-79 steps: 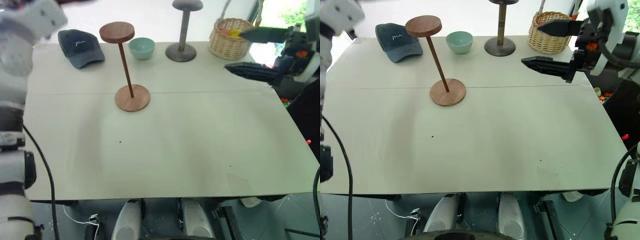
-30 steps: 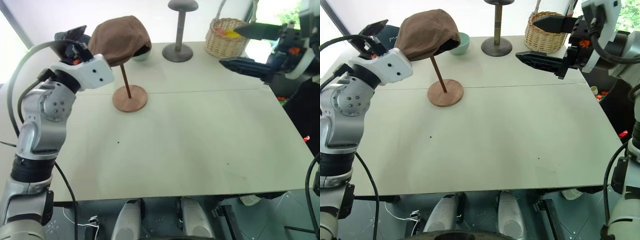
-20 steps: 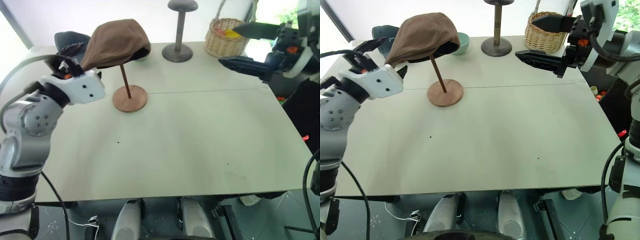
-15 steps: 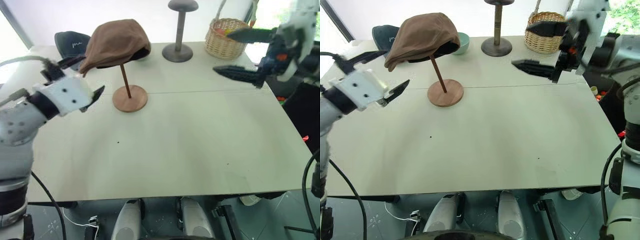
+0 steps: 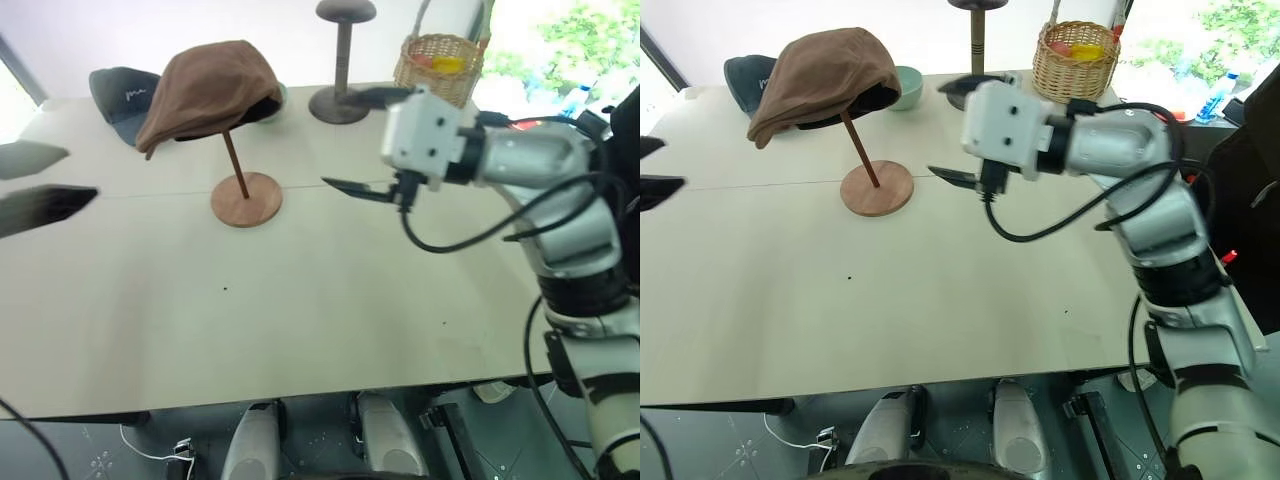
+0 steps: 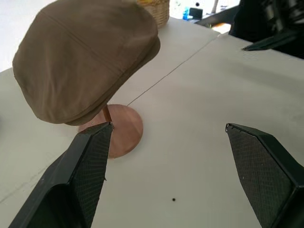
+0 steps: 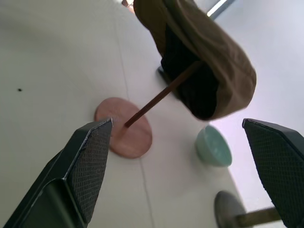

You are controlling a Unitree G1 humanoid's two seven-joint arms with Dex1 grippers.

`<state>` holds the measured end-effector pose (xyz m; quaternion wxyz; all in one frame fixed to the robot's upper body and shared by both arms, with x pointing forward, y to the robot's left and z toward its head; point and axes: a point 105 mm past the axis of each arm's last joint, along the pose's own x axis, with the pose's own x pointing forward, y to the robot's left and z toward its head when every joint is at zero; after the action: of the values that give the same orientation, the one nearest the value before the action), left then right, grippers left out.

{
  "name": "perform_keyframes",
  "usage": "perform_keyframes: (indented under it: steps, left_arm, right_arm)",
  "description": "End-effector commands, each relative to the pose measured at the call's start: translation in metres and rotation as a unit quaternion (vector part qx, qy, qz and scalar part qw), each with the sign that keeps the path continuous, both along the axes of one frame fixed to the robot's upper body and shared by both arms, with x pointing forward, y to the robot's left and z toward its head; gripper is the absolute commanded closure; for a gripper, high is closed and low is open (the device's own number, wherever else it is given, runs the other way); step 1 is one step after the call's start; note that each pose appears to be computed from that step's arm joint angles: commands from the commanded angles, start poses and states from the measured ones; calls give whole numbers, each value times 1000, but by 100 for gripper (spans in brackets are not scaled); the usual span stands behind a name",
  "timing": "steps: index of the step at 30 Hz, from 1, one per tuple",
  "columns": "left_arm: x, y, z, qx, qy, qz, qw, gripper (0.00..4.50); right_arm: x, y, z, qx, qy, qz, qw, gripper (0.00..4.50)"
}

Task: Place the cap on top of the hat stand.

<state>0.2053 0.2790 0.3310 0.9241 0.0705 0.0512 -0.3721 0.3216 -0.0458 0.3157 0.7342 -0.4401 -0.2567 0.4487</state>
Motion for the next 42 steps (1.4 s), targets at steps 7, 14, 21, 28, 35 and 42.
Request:
perform_keyframes:
  steps: [7, 14, 21, 28, 35, 42]
  left_arm:
    - [-6, 27, 21, -17, -21, 35, 999, 51]
    - [-1, 25, 25, -22, -39, 32, 998, 51]
    - [2, 23, 21, -18, -35, 28, 999, 51]
    - [5, 22, 19, -12, -34, 26, 999, 47]
    - [10, 23, 18, -7, -34, 27, 999, 47]
    - [16, 22, 21, -3, -39, 23, 999, 47]
  right_arm:
    - [18, 85, 24, -14, -138, 37, 990, 0]
    - [29, 119, 10, -49, -163, 56, 984, 0]
    - [33, 135, 16, -48, -195, 59, 978, 0]
    - [35, 138, 20, -39, -209, 62, 975, 300]
    - [27, 135, 32, 7, -204, 76, 976, 442]
    - [15, 119, 57, 123, -237, 80, 960, 442]
